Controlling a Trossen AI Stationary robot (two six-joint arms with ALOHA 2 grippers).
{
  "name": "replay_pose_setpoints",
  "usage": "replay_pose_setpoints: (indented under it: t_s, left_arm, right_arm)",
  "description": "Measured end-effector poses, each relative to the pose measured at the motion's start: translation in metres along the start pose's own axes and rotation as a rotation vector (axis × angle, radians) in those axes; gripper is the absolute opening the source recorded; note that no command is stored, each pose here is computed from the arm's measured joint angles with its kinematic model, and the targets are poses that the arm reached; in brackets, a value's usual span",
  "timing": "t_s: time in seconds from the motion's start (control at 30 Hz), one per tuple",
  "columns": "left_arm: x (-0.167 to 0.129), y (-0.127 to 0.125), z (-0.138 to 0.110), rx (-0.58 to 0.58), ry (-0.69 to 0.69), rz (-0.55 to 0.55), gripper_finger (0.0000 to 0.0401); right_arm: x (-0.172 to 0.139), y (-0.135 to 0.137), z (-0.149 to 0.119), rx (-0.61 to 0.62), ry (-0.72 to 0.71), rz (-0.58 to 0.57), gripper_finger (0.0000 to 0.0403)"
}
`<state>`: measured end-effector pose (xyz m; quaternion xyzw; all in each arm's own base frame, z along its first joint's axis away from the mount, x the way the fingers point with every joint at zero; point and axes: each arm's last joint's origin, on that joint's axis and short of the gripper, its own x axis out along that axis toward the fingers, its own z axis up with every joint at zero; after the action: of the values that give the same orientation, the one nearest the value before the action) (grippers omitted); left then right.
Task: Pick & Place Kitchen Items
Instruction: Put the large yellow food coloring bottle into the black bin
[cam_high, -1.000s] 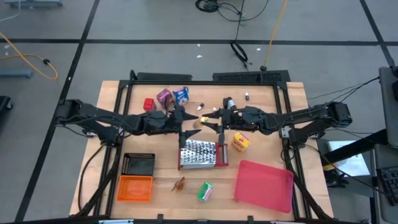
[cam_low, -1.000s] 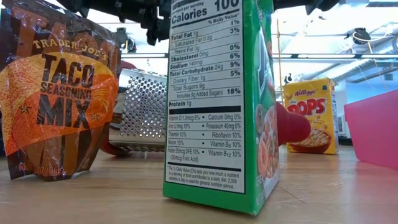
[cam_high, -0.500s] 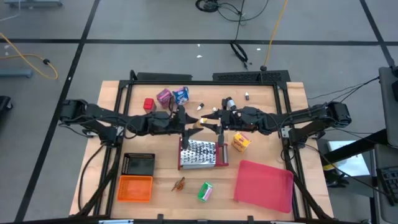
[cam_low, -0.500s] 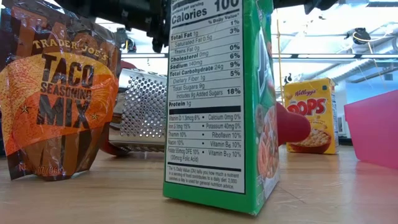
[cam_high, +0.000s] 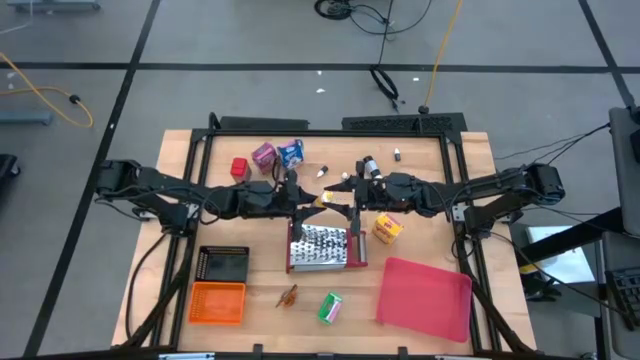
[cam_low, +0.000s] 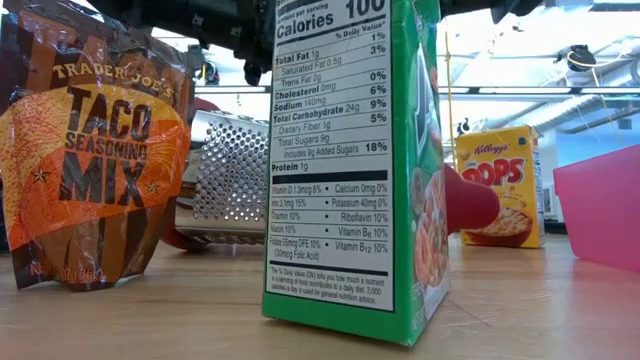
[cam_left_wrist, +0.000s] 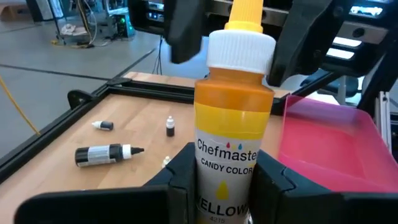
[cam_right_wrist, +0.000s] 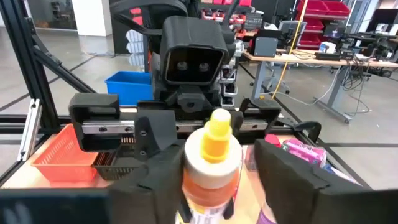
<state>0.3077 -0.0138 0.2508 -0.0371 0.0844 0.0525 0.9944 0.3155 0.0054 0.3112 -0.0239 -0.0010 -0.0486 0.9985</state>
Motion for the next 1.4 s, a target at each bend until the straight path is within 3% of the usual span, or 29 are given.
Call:
replay_pose_setpoints:
  t_s: [0.17,0.43,0.8,1.17,1.4]
  left_arm:
    - [-0.009,-0.003,-0.001,-0.012,0.069,0.034,0.0091]
    - [-0.048,-0.022,0.005,-0.025,0.170,0.153,0.0092]
    - [-0.121,-0.075,-0.016,-0.218,0.247,0.328,0.0092]
    - [-0.169,-0.136,-0.056,-0.381,0.132,0.274,0.0092]
    - [-0.185,-0.145,-0.079,-0.475,0.171,0.279,0.0092]
  right_arm:
    - [-0.002,0.000,-0.002,-0.006,0.036,-0.003,0.0218]
    - [-0.015,-0.003,0.003,-0.014,0.096,-0.008,0.0202]
    - [-0.020,-0.003,0.005,-0.014,0.121,-0.003,0.0197]
    - [-0.020,-0.003,0.004,-0.007,0.128,0.002,0.0196]
    - [-0.020,-0.003,0.003,0.004,0.136,0.002,0.0195]
